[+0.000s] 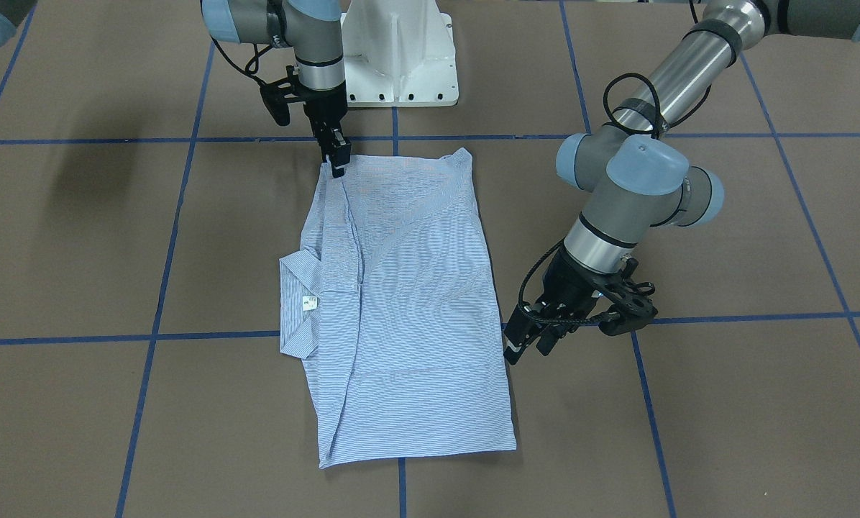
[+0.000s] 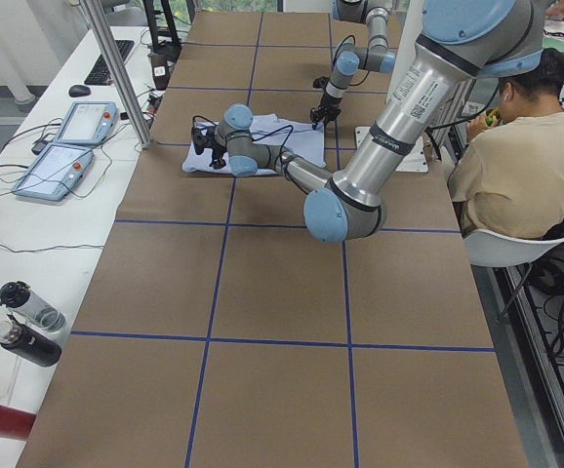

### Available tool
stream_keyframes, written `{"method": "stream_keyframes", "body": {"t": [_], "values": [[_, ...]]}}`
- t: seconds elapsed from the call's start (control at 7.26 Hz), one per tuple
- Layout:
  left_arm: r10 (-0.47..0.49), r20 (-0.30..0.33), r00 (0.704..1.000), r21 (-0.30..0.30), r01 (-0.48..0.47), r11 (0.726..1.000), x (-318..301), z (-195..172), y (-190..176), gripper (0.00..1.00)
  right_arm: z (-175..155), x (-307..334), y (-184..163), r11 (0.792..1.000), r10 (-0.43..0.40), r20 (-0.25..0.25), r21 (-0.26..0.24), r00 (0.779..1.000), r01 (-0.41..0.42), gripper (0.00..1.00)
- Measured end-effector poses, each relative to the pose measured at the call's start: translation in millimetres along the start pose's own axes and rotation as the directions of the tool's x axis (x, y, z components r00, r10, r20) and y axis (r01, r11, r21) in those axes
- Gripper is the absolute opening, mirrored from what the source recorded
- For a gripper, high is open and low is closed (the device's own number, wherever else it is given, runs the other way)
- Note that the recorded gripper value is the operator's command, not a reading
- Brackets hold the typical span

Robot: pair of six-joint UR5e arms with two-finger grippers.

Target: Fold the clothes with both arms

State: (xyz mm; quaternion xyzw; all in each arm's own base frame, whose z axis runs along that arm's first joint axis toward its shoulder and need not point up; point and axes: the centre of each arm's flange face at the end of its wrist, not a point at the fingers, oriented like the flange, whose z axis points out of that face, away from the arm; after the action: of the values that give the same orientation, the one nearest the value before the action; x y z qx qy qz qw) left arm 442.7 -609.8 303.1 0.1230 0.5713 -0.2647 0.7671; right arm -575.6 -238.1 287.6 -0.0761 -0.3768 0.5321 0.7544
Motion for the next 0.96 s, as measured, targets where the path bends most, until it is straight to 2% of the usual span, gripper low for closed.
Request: {"method": "stream_keyframes", "body": {"t": [0.69, 0.83, 0.96], "values": [[-0.015, -0.011, 1.000, -0.004, 0.015, 1.000, 1, -8, 4, 0.74, -13, -6, -2, 1.000, -0.007, 0.006, -0.016, 1.000, 0.007, 0.00], [-0.047, -0.032, 0.998, -0.019, 0.046, 0.999, -6, -25, 17, 0.74, -21, -8, -5, 1.000, -0.013, 0.010, -0.019, 1.000, 0.014, 0.00], [-0.091, -0.052, 0.995, -0.054, 0.088, 0.995, -17, -46, 46, 0.74, -29, -9, -8, 1.000, -0.025, 0.009, -0.016, 1.000, 0.025, 0.00]]}}
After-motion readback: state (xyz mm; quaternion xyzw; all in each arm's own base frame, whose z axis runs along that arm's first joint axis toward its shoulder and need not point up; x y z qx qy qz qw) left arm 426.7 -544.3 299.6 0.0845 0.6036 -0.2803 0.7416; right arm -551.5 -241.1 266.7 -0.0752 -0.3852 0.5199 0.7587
